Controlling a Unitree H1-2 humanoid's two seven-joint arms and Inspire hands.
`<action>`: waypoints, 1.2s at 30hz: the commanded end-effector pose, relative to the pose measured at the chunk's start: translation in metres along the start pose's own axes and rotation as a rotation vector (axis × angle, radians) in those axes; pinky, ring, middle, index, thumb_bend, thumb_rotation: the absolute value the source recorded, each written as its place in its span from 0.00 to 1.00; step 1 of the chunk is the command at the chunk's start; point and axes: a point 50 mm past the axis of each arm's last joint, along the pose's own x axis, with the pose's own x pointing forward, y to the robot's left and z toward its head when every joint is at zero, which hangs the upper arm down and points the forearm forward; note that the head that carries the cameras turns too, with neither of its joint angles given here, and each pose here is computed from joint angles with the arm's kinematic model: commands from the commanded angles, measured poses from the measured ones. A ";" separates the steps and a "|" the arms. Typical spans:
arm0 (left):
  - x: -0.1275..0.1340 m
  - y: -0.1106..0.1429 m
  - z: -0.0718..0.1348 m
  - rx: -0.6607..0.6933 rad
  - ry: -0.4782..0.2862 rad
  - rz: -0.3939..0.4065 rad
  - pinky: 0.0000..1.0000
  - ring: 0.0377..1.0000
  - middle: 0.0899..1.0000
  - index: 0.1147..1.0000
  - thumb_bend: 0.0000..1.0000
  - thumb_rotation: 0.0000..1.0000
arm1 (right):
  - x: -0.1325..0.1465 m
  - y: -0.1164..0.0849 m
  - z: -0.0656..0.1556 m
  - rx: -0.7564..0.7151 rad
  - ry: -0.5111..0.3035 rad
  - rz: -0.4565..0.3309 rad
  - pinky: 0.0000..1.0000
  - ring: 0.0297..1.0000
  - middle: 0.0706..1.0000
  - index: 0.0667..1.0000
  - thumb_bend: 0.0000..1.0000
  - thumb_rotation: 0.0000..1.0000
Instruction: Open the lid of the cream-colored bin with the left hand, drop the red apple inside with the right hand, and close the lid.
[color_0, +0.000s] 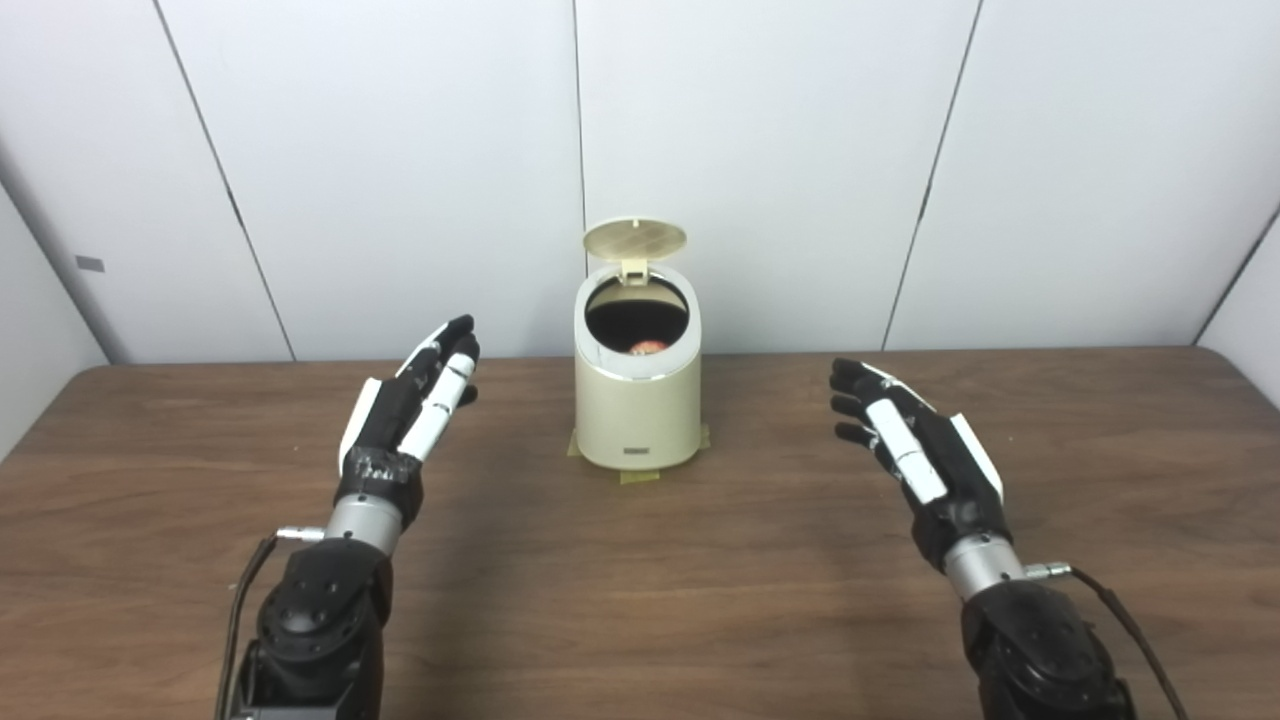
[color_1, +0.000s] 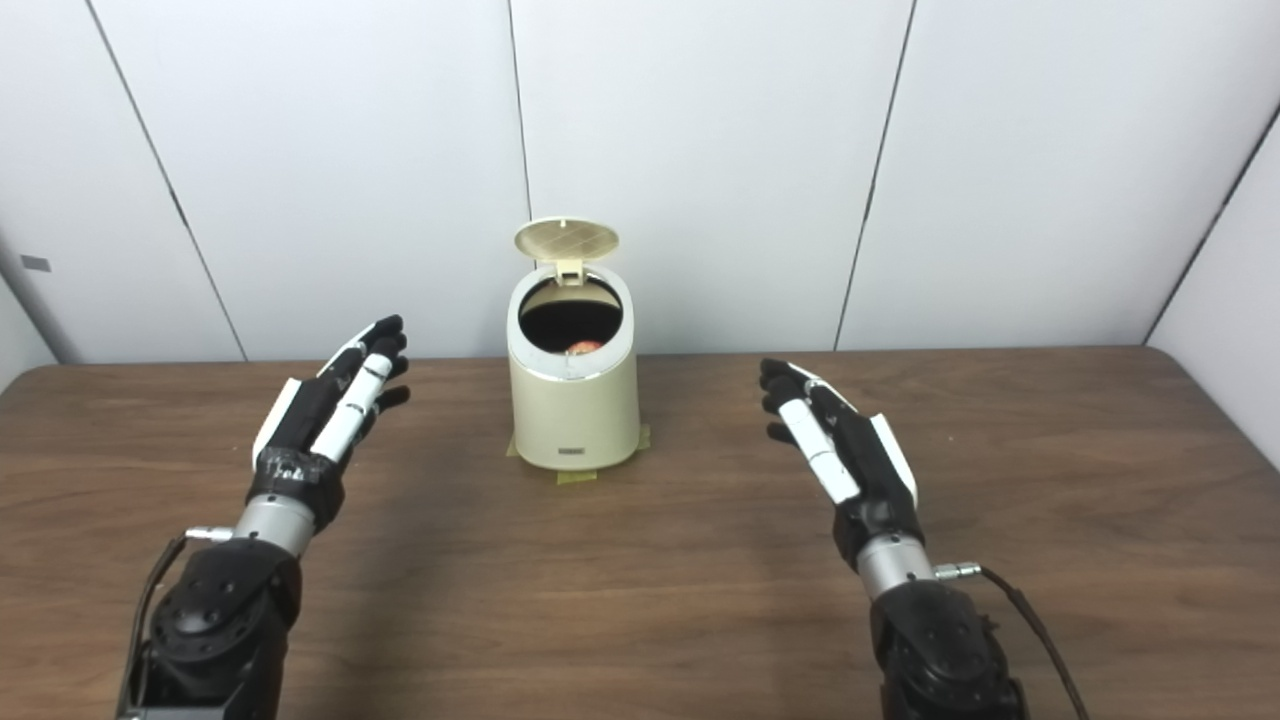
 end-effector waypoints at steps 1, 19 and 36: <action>0.016 -0.004 0.030 0.015 -0.111 -0.021 0.87 0.92 0.92 0.91 0.51 0.75 | 0.003 0.000 0.013 0.010 -0.096 0.006 0.85 0.88 0.87 0.83 0.61 0.96; 0.064 0.013 0.080 -0.037 -0.139 -0.008 0.89 0.92 0.93 0.93 0.47 0.85 | -0.018 0.006 -0.014 -0.016 -0.084 -0.010 0.87 0.89 0.89 0.84 0.61 0.99; 0.096 -0.011 0.107 0.057 -0.186 -0.099 0.88 0.90 0.90 0.88 0.46 0.92 | -0.026 0.015 -0.020 -0.035 -0.077 0.008 0.84 0.90 0.90 0.87 0.58 1.00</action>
